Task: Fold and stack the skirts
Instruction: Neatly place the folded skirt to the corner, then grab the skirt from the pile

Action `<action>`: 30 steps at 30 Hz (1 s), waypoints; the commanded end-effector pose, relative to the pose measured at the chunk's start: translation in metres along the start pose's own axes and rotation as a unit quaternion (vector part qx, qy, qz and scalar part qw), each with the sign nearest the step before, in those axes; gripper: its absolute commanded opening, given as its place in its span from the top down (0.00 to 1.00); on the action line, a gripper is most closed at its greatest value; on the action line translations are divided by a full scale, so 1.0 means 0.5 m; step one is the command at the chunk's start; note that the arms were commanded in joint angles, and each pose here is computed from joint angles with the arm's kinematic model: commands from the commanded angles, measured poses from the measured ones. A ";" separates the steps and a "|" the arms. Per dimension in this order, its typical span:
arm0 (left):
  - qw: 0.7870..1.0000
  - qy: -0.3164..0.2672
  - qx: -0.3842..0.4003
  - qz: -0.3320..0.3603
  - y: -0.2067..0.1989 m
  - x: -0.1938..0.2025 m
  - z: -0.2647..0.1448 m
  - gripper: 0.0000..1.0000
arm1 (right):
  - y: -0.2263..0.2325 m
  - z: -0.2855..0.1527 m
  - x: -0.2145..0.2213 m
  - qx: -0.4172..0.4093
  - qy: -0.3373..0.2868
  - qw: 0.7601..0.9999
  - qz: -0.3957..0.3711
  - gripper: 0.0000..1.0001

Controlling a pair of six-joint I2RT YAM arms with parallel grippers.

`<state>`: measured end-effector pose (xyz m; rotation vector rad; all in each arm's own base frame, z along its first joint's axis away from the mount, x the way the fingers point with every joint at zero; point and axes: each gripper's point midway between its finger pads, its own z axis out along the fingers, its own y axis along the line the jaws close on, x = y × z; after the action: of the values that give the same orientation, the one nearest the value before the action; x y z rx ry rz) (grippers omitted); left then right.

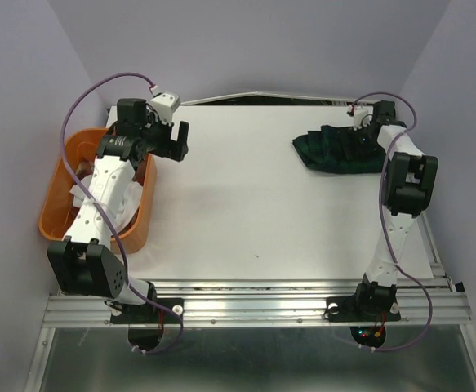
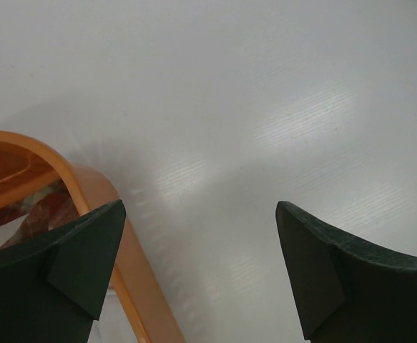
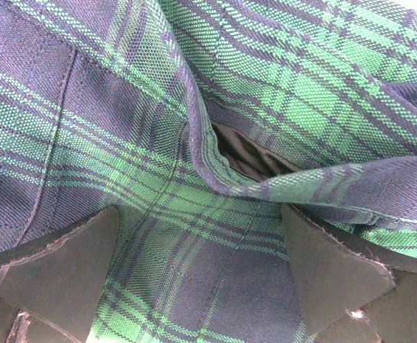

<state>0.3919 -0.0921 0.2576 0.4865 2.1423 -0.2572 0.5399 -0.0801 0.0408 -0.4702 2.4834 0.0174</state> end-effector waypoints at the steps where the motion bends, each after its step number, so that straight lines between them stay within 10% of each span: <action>1: 0.999 -0.034 -0.009 -0.021 0.035 -0.045 -0.048 0.02 | -0.033 -0.001 0.010 0.026 0.024 0.999 0.010 0.00; 9: 0.994 0.020 -0.102 -0.028 0.184 -0.042 -0.148 0.02 | -0.045 -0.229 -0.231 0.032 -0.127 0.990 0.052 0.00; 14: 0.980 0.120 -0.156 -0.025 0.288 0.106 -0.198 0.06 | -0.018 -0.371 -0.314 0.016 -0.194 0.980 0.043 0.00; 30: 0.955 0.257 -0.145 -0.034 0.403 0.416 -0.049 0.09 | 0.246 -0.451 -0.215 -0.127 -0.138 0.980 0.064 0.00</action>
<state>0.3337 0.1345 0.1117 0.2987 2.7058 0.1042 0.4779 0.0284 0.2852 -0.3986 2.1832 0.3467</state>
